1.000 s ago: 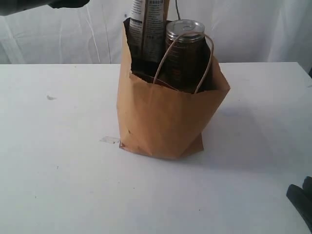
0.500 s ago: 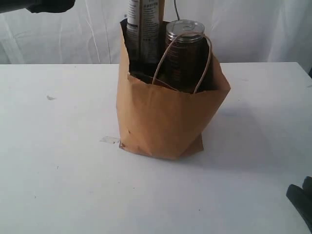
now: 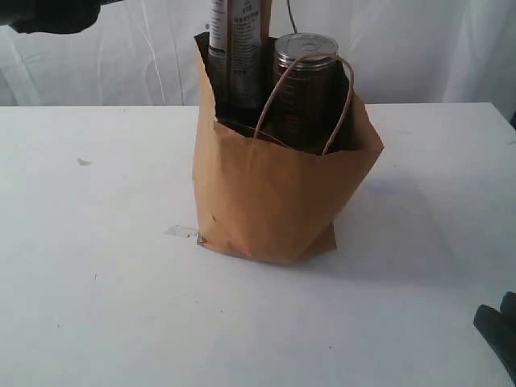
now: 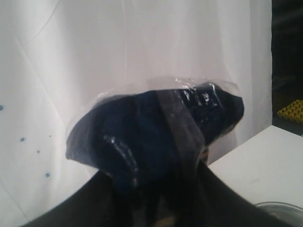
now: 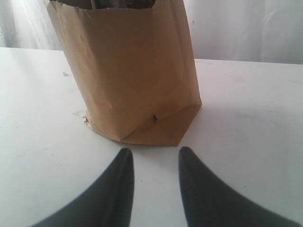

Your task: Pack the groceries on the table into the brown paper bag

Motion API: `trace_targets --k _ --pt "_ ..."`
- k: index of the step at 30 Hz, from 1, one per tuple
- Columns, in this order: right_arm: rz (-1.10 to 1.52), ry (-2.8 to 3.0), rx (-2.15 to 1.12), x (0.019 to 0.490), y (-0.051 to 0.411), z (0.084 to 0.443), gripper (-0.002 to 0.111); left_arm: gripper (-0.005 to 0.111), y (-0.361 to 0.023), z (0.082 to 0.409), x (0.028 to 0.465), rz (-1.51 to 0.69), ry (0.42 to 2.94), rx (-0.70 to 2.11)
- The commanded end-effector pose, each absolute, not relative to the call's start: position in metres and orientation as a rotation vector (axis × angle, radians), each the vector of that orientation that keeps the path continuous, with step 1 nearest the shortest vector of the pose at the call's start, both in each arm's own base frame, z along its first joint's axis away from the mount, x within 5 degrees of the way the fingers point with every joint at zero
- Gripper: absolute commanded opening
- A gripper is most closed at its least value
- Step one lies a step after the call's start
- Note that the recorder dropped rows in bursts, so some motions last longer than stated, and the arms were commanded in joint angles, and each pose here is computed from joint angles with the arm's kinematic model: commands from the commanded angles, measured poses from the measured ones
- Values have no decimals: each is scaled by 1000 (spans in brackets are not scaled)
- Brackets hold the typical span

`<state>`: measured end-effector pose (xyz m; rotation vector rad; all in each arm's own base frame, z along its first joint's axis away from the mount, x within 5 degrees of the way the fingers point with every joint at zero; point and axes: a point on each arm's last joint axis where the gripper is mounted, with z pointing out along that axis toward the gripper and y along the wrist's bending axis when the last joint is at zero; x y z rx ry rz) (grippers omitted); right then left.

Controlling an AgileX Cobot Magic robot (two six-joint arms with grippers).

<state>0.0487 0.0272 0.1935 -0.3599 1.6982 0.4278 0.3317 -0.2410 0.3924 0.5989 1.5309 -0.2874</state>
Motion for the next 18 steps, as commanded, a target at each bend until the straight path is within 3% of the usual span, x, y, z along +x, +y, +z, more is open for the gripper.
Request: trace_targets --k 1,10,18 --pt "419 1694 -358 49 27 192 31 0 -244 348 332 -331 1660 661" --pt "419 1694 -358 49 27 192 31 0 -242 324 325 -385 1752 667" --pt "419 1694 -358 49 27 192 31 0 -239 334 320 -388 1728 661"
